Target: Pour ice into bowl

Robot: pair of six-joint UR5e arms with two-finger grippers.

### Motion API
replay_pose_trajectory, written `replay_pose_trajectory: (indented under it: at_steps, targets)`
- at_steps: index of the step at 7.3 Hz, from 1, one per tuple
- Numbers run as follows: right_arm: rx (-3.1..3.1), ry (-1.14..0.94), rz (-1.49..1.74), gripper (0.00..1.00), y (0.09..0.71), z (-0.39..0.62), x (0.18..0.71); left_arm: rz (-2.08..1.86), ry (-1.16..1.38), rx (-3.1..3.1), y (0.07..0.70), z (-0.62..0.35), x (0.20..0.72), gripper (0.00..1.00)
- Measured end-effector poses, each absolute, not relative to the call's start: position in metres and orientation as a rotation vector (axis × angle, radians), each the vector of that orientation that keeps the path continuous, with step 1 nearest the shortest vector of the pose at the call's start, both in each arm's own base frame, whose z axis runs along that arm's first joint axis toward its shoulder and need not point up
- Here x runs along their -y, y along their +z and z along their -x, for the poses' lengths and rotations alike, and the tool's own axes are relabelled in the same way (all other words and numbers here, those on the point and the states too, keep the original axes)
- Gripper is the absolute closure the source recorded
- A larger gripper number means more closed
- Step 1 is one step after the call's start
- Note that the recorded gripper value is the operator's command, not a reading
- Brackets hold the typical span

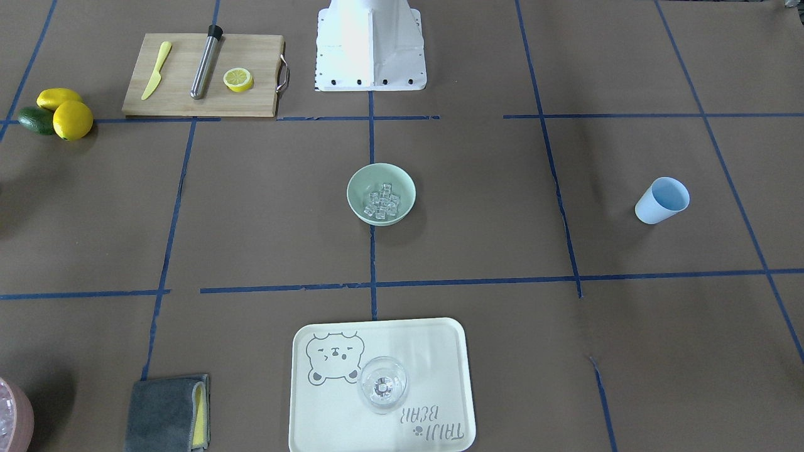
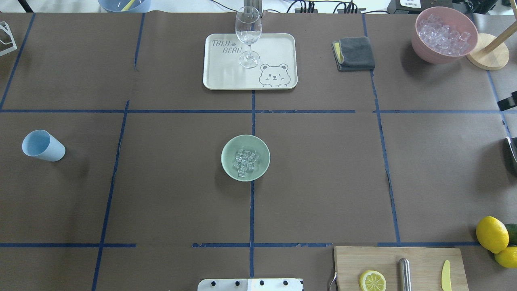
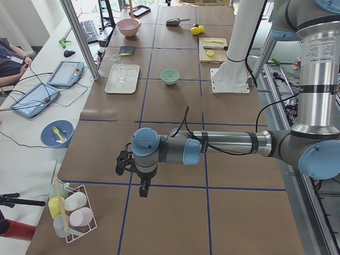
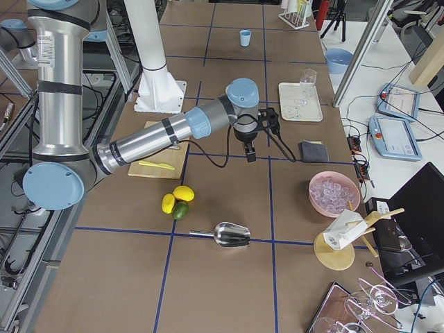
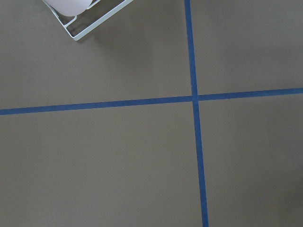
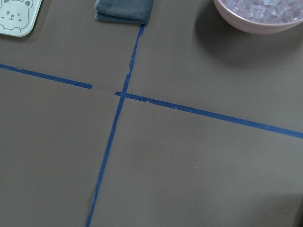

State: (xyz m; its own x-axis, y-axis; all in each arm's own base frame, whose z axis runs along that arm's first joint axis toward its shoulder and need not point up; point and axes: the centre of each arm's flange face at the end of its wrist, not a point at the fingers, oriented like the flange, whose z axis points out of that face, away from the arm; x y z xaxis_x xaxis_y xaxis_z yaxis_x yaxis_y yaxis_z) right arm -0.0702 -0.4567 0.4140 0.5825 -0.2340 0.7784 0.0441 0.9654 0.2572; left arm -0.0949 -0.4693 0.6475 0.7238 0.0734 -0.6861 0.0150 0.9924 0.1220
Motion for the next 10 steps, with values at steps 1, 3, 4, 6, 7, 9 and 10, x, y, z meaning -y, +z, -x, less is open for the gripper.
replay_pose_trajectory:
  at_steps: [1,3,4,6,7,9,10]
  targets:
    - [0.930,-0.152,-0.204,0.00,0.388,0.115,0.463,-0.119,0.030,-0.762,0.649,0.095,0.468,0.00]
    - [0.921,-0.153,-0.170,0.00,0.326,0.215,0.463,-0.124,0.034,-0.763,0.646,0.095,0.458,0.00]
    - [0.914,-0.135,-0.152,0.00,0.296,0.263,0.454,-0.130,0.037,-0.763,0.643,0.095,0.455,0.00]
    - [0.908,-0.085,-0.137,0.04,0.250,0.353,0.424,-0.140,0.044,-0.763,0.640,0.094,0.456,0.00]
    - [0.905,-0.049,-0.134,0.04,0.228,0.400,0.418,-0.146,0.047,-0.762,0.638,0.094,0.458,0.00]
    - [0.868,0.042,-0.136,0.02,0.199,0.487,0.416,-0.153,0.050,-0.762,0.635,0.094,0.460,0.00]
    - [0.851,0.083,-0.121,0.03,0.194,0.518,0.415,-0.153,0.050,-0.762,0.634,0.094,0.460,0.00]
